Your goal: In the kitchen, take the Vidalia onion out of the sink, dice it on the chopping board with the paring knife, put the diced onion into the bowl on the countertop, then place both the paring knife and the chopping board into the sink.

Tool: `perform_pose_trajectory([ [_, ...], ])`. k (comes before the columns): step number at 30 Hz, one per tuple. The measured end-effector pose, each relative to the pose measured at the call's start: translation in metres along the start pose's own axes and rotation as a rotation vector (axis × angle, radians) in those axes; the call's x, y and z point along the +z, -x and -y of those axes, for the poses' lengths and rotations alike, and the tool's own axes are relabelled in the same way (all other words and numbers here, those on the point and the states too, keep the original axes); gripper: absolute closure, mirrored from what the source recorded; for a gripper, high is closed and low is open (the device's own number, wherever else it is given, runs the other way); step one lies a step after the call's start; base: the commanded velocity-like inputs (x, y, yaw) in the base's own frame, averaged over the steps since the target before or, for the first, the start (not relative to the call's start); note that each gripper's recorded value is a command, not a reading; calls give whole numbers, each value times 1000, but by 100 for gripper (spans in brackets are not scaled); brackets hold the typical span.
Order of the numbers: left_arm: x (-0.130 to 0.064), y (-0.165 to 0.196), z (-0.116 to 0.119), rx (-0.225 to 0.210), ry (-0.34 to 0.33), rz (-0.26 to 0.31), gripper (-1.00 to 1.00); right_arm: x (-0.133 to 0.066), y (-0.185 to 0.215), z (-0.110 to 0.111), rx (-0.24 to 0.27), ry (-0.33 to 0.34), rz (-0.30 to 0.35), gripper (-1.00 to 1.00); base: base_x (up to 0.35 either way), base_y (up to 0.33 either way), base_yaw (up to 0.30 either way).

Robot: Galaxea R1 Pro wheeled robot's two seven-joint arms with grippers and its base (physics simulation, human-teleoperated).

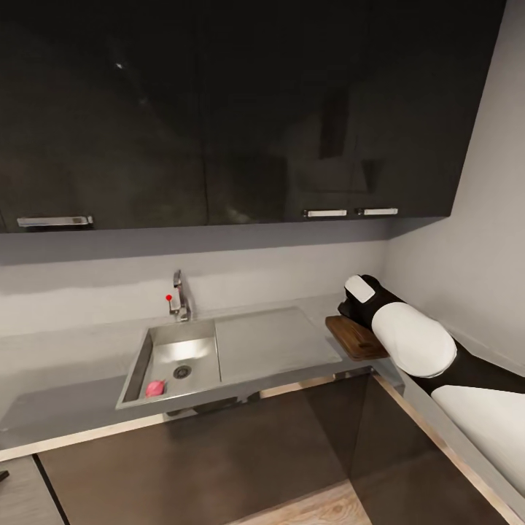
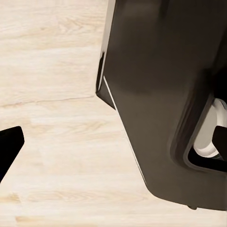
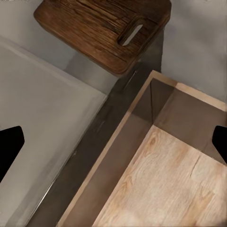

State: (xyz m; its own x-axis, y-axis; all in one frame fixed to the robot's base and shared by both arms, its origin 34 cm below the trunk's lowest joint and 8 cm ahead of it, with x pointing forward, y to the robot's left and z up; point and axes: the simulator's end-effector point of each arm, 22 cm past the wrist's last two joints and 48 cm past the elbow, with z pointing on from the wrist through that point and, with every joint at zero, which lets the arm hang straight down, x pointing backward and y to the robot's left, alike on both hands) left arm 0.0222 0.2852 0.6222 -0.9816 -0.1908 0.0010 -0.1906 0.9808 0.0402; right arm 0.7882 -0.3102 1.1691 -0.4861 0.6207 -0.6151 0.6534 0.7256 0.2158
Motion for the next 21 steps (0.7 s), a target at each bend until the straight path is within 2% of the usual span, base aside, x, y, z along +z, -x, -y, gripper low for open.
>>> perform_pose_trajectory([
  [10, 0, 0, 0, 0, 0, 1, -100, 0, -1, 2, -2, -8, 0, -100, 202, 0, 0],
  [16, 0, 0, 0, 0, 0, 1, -100, 0, -1, 1, -3, -8, -1, -100, 64, -12, 0],
  [21, 0, 0, 0, 2, -1, 2, -100, 0, -1, 1, -3, -9, -1, -100, 146, -127, 0],
])
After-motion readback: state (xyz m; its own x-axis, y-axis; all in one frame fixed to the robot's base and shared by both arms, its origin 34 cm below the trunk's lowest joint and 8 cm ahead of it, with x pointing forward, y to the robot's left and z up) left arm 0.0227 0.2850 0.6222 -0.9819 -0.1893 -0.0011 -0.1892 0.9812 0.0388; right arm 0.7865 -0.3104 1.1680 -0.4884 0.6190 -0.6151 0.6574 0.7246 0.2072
